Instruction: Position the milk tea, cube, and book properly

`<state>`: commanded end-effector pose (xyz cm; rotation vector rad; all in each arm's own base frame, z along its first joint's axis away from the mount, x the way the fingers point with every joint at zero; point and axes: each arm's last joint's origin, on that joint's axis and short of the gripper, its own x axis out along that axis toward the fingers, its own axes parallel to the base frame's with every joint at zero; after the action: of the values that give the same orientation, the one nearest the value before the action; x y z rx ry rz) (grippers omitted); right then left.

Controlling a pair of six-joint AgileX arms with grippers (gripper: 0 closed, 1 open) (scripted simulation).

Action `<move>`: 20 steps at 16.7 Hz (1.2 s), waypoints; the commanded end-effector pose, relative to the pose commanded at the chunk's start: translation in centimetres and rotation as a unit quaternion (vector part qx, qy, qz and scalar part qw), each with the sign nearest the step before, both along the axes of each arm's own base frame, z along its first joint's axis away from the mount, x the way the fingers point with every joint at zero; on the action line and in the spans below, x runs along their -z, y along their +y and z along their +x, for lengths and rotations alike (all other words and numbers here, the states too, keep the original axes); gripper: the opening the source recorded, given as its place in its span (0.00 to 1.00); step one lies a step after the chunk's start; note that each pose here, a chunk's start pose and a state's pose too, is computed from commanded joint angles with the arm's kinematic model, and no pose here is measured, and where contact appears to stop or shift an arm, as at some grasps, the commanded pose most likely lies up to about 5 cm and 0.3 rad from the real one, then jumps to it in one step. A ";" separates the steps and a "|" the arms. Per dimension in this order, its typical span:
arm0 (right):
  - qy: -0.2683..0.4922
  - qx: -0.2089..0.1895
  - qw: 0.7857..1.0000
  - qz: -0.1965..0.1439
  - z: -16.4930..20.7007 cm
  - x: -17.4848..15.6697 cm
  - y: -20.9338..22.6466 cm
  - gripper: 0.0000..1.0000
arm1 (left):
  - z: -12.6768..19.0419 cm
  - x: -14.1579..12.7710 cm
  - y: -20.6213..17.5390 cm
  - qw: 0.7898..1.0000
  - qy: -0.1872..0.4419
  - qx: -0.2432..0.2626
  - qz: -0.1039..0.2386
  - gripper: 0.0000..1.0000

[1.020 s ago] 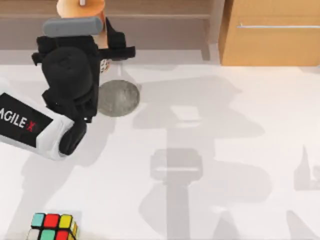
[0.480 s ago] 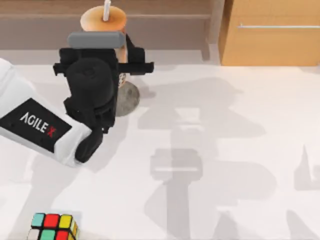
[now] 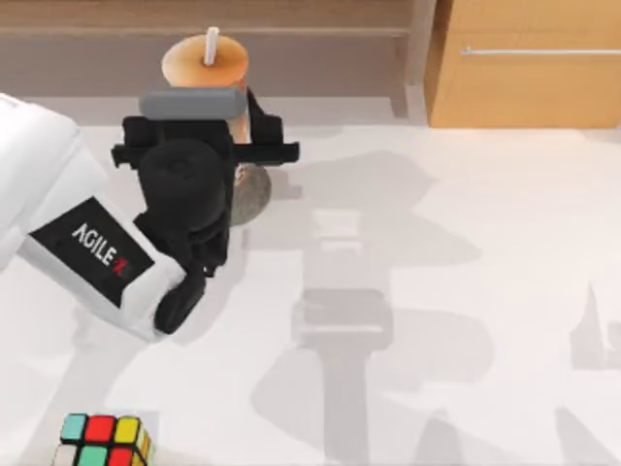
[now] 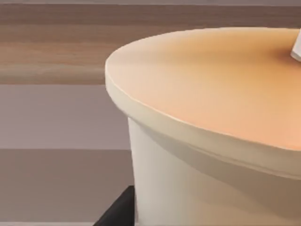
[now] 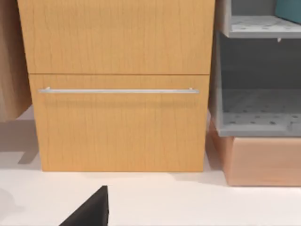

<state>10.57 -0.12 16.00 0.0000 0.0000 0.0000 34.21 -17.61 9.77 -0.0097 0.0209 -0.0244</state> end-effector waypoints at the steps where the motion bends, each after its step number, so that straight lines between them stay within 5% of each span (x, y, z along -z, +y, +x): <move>1: 0.000 0.000 1.000 0.000 0.0 0.0 0.0 1.00 | 0.0 0.0 0.0 1.000 0.000 0.000 0.000 0.00; 3: 0.000 0.000 1.000 0.000 0.0 0.0 0.0 1.00 | 0.0 0.0 0.0 1.000 0.000 0.000 0.000 0.00; 16: 0.000 0.000 1.000 0.000 0.0 0.0 0.0 1.00 | 0.0 0.0 0.0 1.000 0.000 0.000 0.000 0.98; 20: 0.000 0.000 1.000 0.000 0.0 0.0 0.0 1.00 | 0.0 0.0 0.0 1.000 0.000 0.000 0.000 1.00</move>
<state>10.57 -0.12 16.00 0.0000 0.0000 0.0000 34.21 -17.61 9.77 -0.0097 0.0209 -0.0244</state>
